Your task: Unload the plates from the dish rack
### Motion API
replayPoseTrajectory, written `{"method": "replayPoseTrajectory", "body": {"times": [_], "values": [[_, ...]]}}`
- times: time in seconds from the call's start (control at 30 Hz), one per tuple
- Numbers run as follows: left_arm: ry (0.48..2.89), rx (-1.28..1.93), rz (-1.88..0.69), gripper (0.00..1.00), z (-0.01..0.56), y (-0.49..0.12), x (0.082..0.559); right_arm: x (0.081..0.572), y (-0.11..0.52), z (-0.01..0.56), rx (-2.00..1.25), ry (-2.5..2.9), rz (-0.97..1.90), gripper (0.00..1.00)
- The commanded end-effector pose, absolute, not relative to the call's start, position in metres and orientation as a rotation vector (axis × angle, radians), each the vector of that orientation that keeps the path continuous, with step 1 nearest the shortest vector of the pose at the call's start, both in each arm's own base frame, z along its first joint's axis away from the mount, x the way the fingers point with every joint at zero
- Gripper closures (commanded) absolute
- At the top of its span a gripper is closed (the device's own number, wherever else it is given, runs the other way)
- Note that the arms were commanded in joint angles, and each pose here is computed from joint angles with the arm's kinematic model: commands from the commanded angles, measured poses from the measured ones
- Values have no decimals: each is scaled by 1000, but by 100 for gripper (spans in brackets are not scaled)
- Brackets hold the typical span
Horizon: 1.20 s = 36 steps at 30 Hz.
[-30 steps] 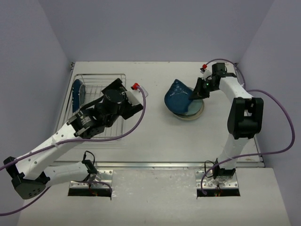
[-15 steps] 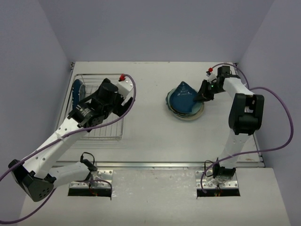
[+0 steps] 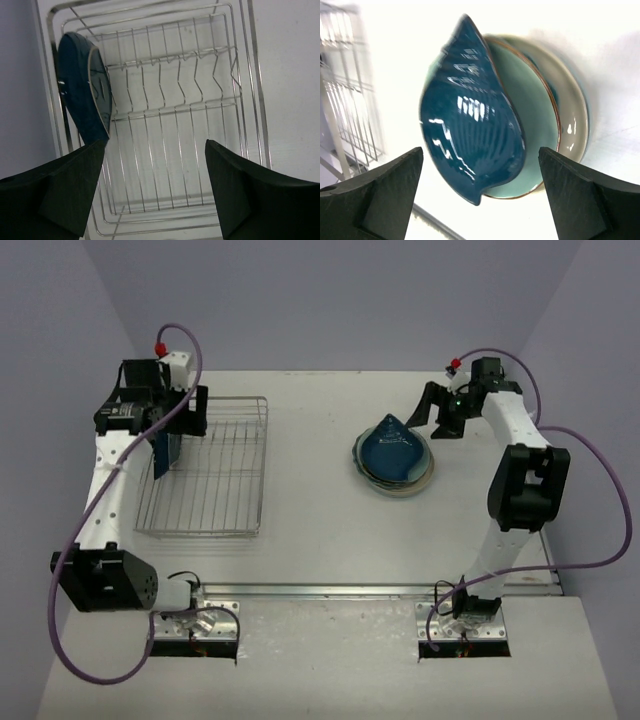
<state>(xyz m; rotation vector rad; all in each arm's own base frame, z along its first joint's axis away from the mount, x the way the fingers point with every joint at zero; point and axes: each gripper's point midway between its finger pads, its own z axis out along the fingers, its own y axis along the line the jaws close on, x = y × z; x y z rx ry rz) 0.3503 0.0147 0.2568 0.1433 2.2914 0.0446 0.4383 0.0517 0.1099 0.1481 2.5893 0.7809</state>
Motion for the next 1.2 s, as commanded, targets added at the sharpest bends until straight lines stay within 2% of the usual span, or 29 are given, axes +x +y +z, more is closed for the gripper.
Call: {"method": "replayPoseTrajectory", "body": {"times": [0.0, 0.03, 0.2, 0.27, 0.5, 1.17], "values": [[2257, 115, -144, 24, 285, 36, 374, 455, 53, 190, 19, 2410, 707, 2], [2311, 68, -186, 29, 274, 60, 378, 456, 53, 200, 7, 2391, 696, 1], [2345, 18, -393, 45, 275, 98, 388, 443, 70, 217, -56, 2354, 700, 1], [2381, -33, -450, 47, 256, 115, 394, 436, 80, 217, -87, 2354, 712, 1], [2459, -53, -529, 55, 211, 143, 410, 417, 109, 219, -177, 2350, 751, 1], [2470, -53, -822, 68, 161, 129, 420, 408, 122, 204, -173, 2393, 812, 1]]}}
